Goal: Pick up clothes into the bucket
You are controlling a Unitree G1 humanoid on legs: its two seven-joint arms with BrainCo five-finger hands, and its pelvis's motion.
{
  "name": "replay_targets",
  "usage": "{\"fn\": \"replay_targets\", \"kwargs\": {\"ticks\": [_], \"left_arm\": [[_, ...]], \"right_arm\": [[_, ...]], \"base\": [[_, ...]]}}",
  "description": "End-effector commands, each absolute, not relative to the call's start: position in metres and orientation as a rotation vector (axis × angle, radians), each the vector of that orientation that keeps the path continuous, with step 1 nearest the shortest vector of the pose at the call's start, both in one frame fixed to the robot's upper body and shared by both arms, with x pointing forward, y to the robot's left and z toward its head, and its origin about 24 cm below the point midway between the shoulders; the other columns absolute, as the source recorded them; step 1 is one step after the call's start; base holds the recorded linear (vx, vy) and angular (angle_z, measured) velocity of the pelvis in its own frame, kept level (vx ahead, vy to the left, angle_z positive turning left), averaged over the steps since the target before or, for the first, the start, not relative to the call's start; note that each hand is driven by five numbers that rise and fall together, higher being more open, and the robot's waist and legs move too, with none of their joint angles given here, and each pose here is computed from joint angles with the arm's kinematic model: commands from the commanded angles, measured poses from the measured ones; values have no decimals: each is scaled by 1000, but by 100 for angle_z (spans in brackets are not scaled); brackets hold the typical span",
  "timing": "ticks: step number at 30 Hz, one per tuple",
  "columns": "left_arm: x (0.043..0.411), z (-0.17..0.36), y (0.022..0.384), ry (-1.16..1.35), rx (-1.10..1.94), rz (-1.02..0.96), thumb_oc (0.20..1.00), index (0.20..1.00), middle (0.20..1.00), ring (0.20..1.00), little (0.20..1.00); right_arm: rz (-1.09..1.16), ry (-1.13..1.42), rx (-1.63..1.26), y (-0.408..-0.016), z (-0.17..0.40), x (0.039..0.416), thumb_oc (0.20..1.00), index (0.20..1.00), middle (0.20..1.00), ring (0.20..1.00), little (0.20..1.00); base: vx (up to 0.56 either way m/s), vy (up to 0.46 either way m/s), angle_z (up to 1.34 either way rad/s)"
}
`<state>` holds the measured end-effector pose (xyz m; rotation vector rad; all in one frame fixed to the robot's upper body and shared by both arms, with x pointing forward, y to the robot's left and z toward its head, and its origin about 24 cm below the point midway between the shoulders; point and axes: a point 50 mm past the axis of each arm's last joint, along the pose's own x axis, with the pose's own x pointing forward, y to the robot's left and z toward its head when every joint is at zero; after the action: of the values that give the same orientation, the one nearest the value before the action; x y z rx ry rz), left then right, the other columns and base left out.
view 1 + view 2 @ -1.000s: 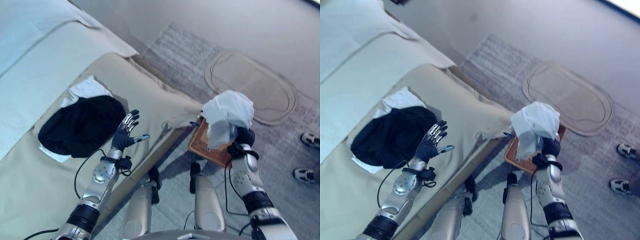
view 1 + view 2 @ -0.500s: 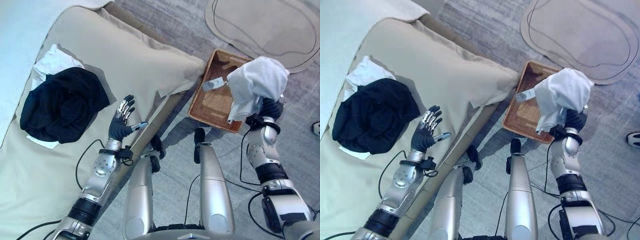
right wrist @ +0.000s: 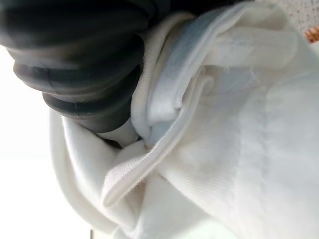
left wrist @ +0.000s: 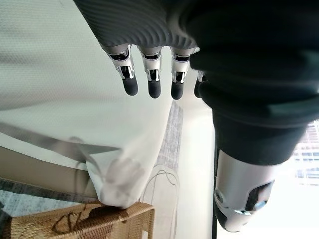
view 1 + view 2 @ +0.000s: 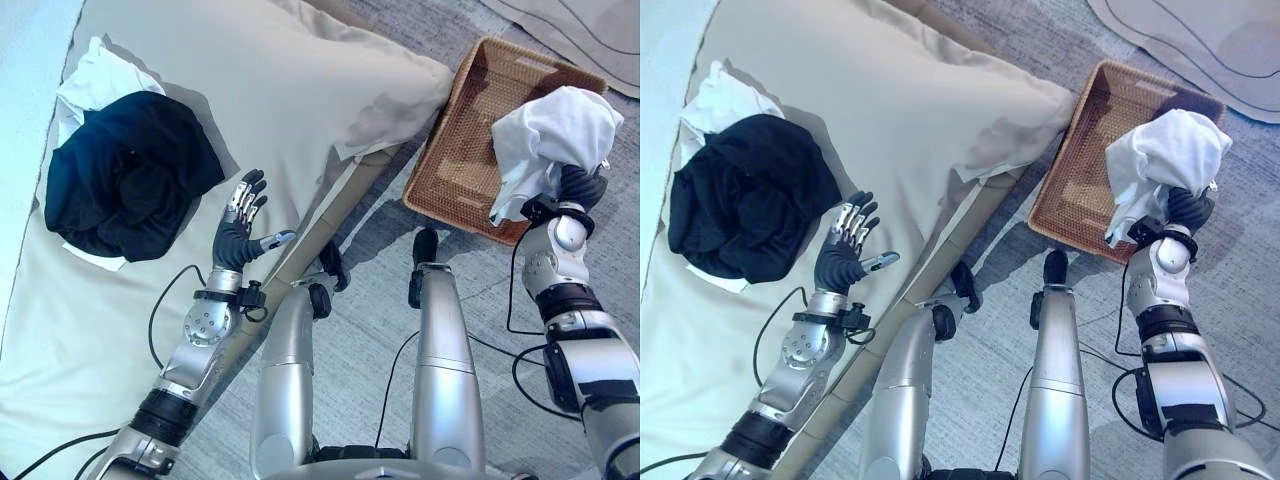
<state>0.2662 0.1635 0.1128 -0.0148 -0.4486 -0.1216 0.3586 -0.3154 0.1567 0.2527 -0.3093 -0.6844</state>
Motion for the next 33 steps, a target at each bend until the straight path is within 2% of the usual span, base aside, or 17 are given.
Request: {"fn": "replay_targets", "kwargs": {"ticks": [1, 2, 3, 4, 5, 6, 24, 33], "left_arm": [[253, 124, 160, -540, -53, -126, 1000, 1000, 1000, 1000, 1000], [253, 124, 160, -540, -53, -126, 1000, 1000, 1000, 1000, 1000], [253, 127, 160, -551, -59, -121, 1000, 1000, 1000, 1000, 1000], [253, 127, 160, -552, -59, -120, 1000, 1000, 1000, 1000, 1000], [252, 127, 160, -551, -60, -119, 1000, 1000, 1000, 1000, 1000], [252, 128, 160, -553, -60, -116, 1000, 1000, 1000, 1000, 1000], [261, 131, 163, -563, -62, -84, 1000, 1000, 1000, 1000, 1000], [271, 111, 176, -488, -13, 15, 1000, 1000, 1000, 1000, 1000]], "right_arm": [[-684, -348, 103, -320, 178, 361, 200, 200, 200, 200, 200], [-684, -349, 103, -320, 179, 361, 200, 200, 200, 200, 200], [-694, -334, 98, -320, 178, 363, 316, 316, 316, 316, 316], [-694, -334, 98, -320, 178, 363, 495, 495, 495, 495, 495], [-702, -320, 86, -320, 179, 364, 950, 950, 950, 950, 950], [-703, -313, 83, -319, 178, 365, 1000, 1000, 1000, 1000, 1000], [-739, -229, 130, -310, 159, 370, 1000, 1000, 1000, 1000, 1000], [-551, -243, 19, -265, 126, 362, 1000, 1000, 1000, 1000, 1000]], "base": [[0, 0, 0], [0, 0, 0], [0, 0, 0], [0, 0, 0], [0, 0, 0], [0, 0, 0], [-5, -1, 0], [-20, -56, 16]]}}
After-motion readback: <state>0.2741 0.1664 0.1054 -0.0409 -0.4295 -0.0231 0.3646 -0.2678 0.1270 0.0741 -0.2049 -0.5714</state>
